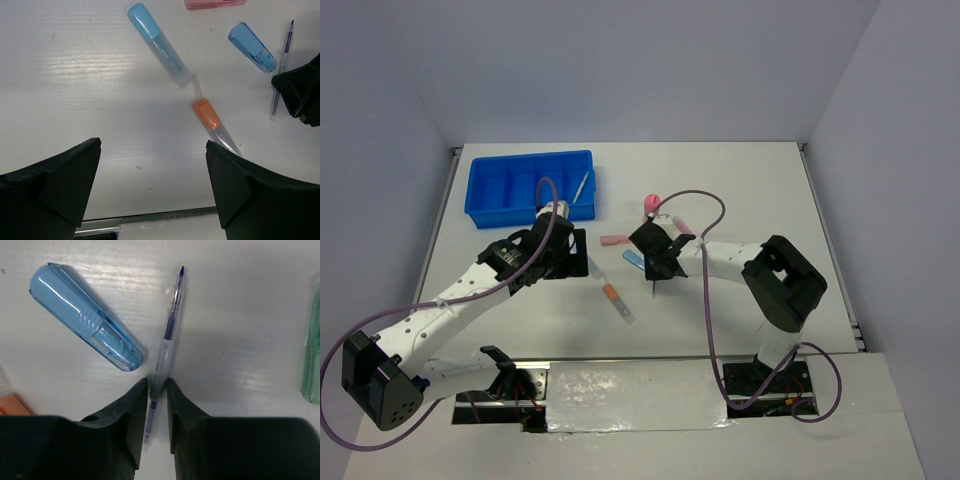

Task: Sort the stationery into containers
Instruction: Pick up the pen from the center of the board, then close the pen cap on the pen.

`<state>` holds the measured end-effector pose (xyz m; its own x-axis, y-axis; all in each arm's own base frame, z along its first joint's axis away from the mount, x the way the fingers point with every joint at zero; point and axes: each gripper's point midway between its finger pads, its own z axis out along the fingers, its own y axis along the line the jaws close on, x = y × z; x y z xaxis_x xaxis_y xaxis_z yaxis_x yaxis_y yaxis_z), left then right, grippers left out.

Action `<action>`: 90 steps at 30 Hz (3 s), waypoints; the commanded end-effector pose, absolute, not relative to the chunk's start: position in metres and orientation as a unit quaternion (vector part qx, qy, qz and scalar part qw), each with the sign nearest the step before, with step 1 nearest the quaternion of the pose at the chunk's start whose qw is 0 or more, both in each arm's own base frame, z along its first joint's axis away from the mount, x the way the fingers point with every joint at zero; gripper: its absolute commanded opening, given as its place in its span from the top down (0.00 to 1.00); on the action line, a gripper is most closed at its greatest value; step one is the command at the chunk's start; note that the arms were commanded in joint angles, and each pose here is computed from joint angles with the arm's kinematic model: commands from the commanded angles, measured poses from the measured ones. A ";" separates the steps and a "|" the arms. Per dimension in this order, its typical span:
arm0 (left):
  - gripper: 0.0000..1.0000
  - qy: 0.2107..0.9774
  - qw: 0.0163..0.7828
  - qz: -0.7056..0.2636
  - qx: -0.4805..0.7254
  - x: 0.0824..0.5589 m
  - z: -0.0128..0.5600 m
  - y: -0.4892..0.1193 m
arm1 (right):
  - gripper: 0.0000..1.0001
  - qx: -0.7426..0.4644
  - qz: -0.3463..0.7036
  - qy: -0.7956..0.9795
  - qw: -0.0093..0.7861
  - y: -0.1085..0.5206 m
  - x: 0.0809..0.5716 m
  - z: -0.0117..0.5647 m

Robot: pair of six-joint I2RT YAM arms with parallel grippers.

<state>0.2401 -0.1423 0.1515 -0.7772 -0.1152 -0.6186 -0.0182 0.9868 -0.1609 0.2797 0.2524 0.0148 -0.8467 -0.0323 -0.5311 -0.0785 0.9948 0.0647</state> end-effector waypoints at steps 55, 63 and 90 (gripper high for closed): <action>0.41 0.948 0.246 -0.005 -0.200 0.287 0.035 -0.234 | 1.00 -0.081 0.115 0.920 0.367 0.190 0.244 0.134; 0.42 0.949 0.238 0.003 -0.207 0.287 0.025 -0.228 | 1.00 -0.089 0.112 0.921 0.362 0.195 0.242 0.133; 1.00 0.962 0.209 -0.024 -0.176 0.289 0.004 -0.240 | 1.00 -0.105 0.166 0.906 0.375 0.213 0.238 0.140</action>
<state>0.2960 -0.2362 0.0191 -0.8147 -0.3770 -0.4407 -0.3531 0.9252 -0.1387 0.2360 0.2032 0.1250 -0.7372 -0.0890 -0.6698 -0.2752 0.9449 0.1773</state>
